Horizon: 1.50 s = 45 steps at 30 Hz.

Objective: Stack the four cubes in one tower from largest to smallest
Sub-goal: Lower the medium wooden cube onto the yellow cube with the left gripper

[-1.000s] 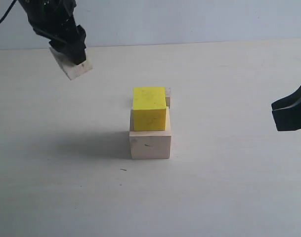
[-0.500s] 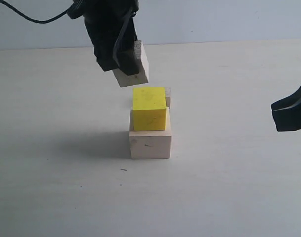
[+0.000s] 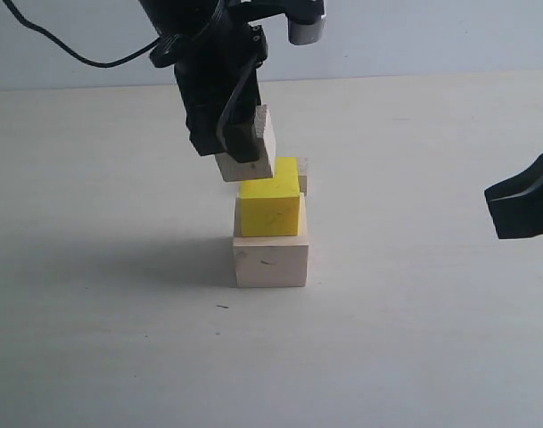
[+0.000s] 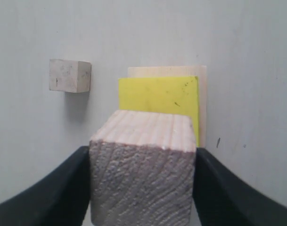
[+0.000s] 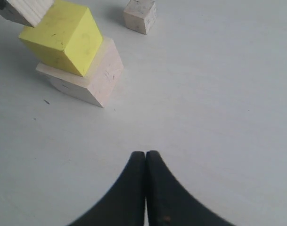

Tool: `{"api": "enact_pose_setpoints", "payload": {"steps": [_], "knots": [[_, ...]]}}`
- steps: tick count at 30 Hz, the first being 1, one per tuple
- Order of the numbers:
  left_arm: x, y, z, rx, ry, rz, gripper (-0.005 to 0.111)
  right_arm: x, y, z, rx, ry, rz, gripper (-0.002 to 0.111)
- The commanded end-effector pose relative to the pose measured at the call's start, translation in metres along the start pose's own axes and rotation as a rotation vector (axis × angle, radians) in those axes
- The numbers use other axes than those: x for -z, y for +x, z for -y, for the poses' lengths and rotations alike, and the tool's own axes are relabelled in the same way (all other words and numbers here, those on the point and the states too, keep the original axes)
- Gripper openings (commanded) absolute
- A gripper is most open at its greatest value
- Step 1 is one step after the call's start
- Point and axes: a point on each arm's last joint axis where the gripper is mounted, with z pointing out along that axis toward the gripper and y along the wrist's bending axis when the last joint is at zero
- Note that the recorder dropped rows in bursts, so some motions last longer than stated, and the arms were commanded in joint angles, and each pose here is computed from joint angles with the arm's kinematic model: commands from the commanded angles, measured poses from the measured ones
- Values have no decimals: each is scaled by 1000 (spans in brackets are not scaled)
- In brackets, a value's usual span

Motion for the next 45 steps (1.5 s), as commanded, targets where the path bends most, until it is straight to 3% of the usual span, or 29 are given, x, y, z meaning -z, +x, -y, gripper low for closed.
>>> {"api": "enact_pose_setpoints", "payload": {"steps": [1,7,9,23,45], "knots": [[5,-7,-1,18,-22,14,0,0,1,0,7,-1,2,0],[9,-20,6,-23,-62,-11,0,0,1,0,7,-4,2,0],[5,-19,5,15,-78,-44,0,0,1,0,7,-4,2,0],[-9,-22,5,39,-29,-30,0,0,1,0,5,-6,2,0],[-10,-30,12,56,-66,-73,0,0,1,-1,15,-15,0,0]]}}
